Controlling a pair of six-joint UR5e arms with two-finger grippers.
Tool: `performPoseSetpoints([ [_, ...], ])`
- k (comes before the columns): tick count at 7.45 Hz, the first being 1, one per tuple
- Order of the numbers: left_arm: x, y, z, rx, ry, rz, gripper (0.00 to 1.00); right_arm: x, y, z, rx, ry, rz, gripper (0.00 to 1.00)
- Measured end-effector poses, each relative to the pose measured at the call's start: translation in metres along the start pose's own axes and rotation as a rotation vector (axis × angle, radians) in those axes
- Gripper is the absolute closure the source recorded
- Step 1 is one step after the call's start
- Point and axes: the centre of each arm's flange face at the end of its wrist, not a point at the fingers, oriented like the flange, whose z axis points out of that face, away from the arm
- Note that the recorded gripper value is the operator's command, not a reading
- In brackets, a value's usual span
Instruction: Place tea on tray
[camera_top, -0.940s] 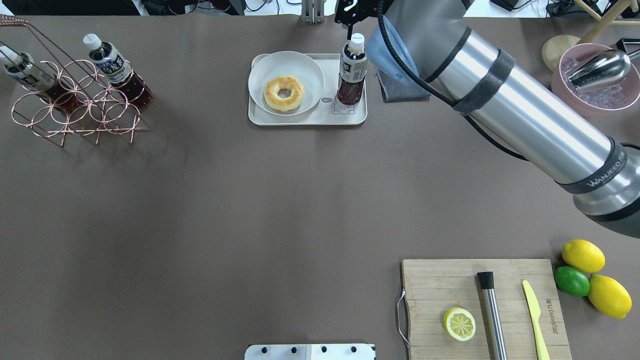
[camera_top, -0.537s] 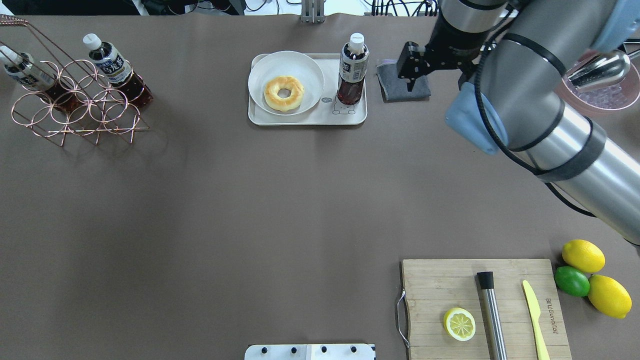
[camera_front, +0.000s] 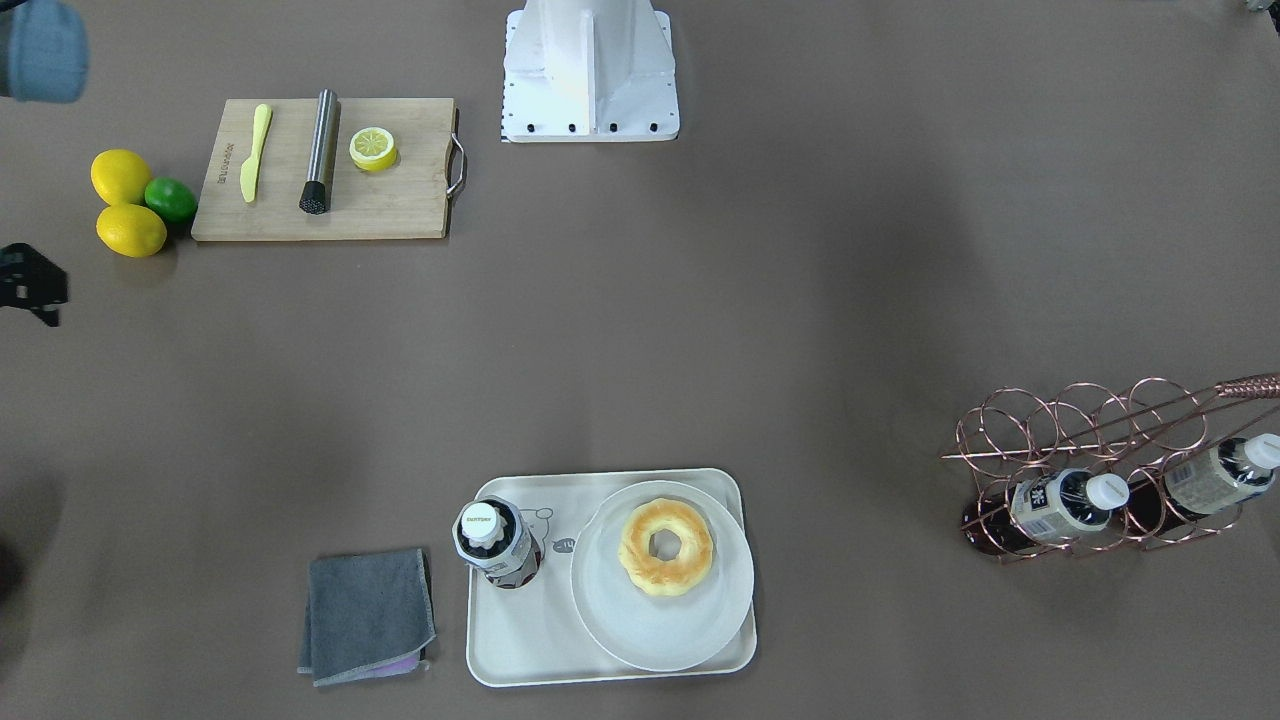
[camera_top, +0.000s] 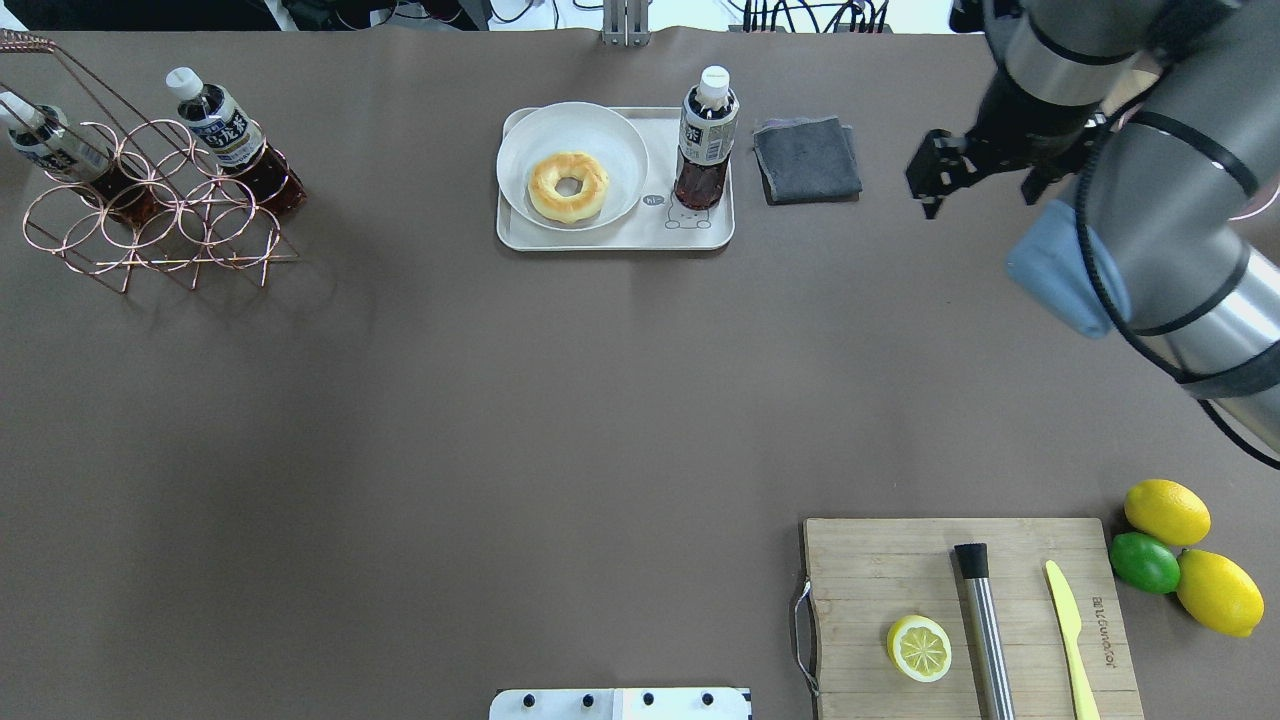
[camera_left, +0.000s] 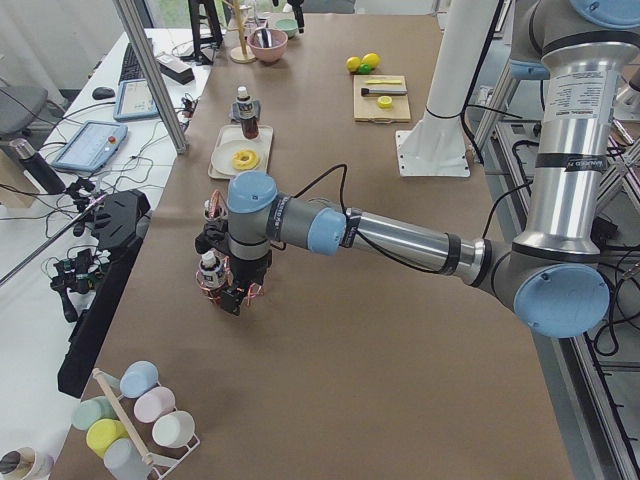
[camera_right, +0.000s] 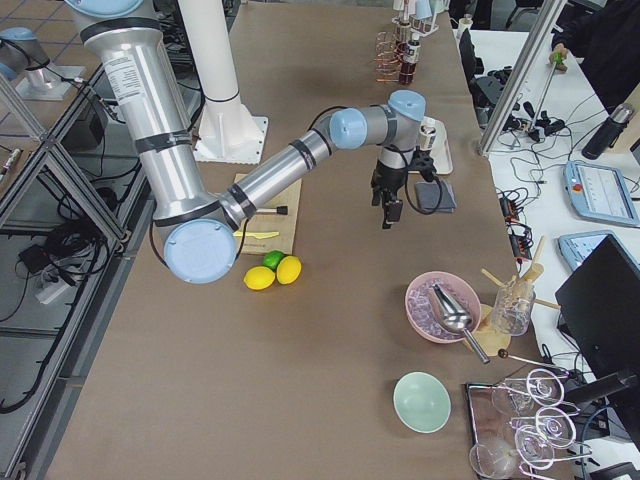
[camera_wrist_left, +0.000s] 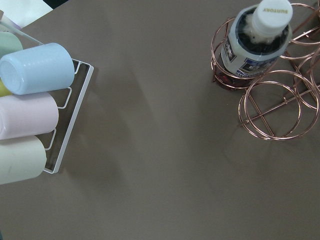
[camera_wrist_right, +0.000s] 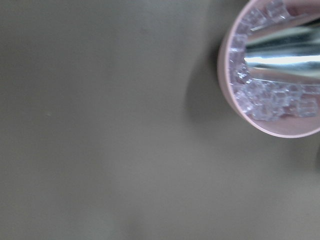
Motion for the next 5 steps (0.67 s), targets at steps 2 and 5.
performPoseSetpoints([
  [2, -0.008, 0.005, 0.012, -0.015, 0.032, -0.021, 0.02, 0.118, 0.034, 0.019, -0.048, -0.058, -0.017, 0.0],
  [5, -0.024, 0.015, 0.017, -0.027, 0.036, -0.055, 0.02, 0.216, 0.095, 0.048, -0.001, -0.105, 0.035, 0.0],
])
